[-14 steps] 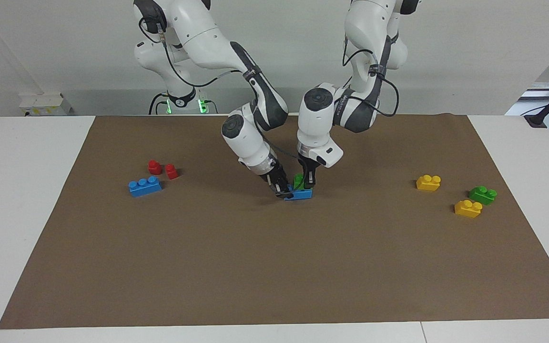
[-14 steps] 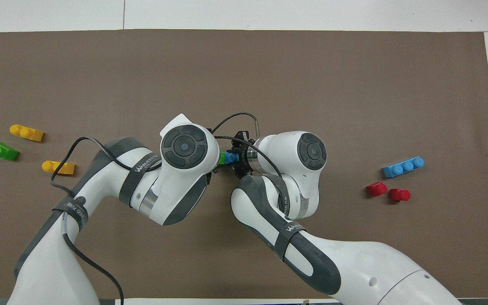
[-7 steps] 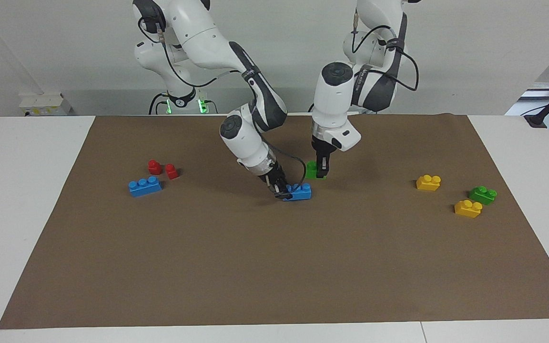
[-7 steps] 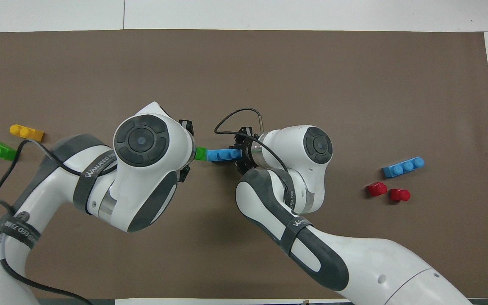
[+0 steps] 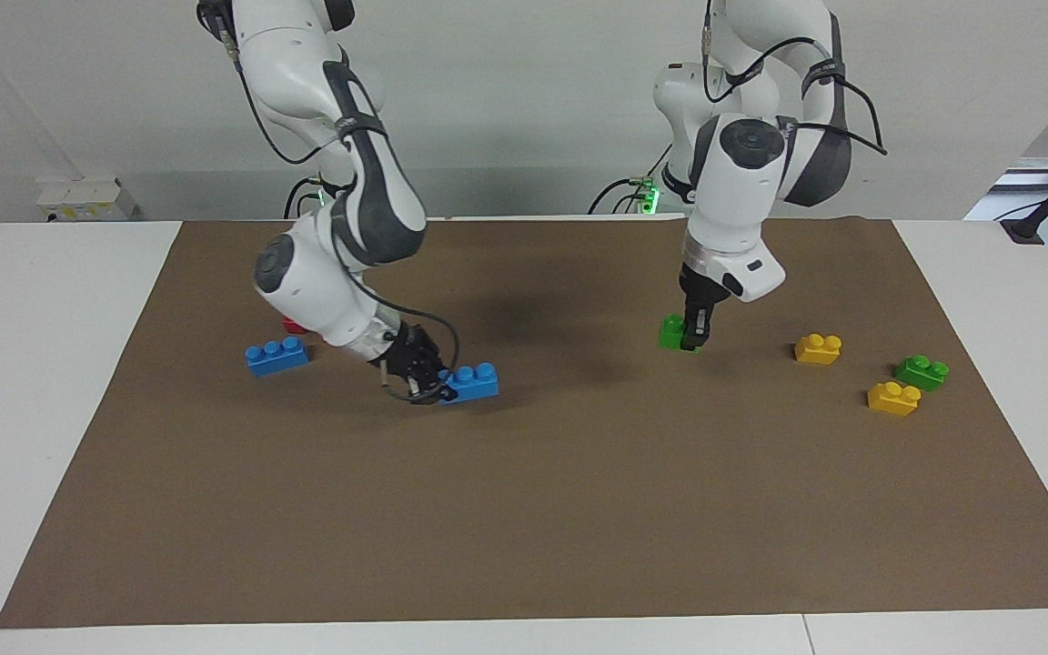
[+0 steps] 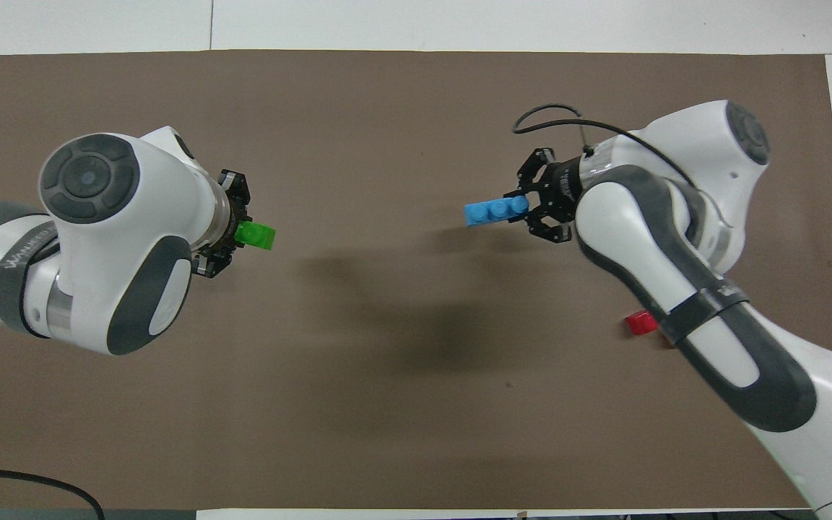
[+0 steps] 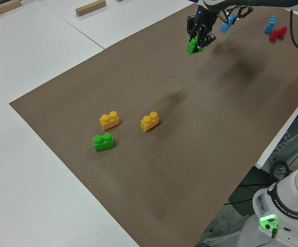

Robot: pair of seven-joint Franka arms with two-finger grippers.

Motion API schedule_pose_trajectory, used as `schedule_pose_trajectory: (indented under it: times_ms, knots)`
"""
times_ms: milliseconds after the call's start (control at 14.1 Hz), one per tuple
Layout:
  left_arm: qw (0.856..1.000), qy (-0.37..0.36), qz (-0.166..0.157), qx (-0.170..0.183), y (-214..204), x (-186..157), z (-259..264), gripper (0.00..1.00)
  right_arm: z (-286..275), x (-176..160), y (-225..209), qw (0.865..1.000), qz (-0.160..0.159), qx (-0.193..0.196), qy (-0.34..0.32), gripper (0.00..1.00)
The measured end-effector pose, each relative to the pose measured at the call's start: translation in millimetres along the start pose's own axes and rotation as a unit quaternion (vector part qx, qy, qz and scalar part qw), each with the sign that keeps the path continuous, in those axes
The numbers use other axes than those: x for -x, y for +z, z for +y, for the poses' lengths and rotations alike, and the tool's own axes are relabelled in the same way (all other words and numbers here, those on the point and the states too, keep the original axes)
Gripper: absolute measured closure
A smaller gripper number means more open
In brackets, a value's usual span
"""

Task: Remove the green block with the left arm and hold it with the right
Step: 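Carry the green brick with the left gripper while the right gripper carries the blue brick, then lower the blue brick near the other blue bricks and open the right gripper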

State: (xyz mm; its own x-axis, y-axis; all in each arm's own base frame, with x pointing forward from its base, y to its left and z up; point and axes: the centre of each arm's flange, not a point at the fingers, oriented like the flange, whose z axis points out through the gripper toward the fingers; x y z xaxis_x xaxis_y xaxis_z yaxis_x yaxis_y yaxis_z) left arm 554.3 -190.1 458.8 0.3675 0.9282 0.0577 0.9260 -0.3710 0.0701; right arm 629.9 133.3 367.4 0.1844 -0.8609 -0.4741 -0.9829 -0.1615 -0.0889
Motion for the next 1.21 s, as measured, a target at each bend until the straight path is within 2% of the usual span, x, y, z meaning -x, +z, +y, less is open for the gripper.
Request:
schedule_pose_trajectory:
  times_ms: [213, 426, 710, 1208]
  knots:
    - [0.999, 0.047, 0.003, 0.006, 1, -61, -4, 0.66, 17, -97, -37, 1.000, 0.007, 0.010, -0.006, 0.66]
    - [0.996, 0.091, 0.002, 0.020, 3, -114, -11, 0.66, 36, -154, -53, 1.000, 0.013, 0.013, 0.001, 0.66]
    - [0.992, 0.122, 0.011, 0.029, 16, -158, -17, 0.66, 48, -175, -50, 1.000, 0.012, 0.020, 0.006, 0.66]
    - [0.988, 0.145, 0.025, 0.042, 76, -209, -14, 0.66, 60, -189, -38, 1.000, 0.019, 0.017, 0.010, 0.66]
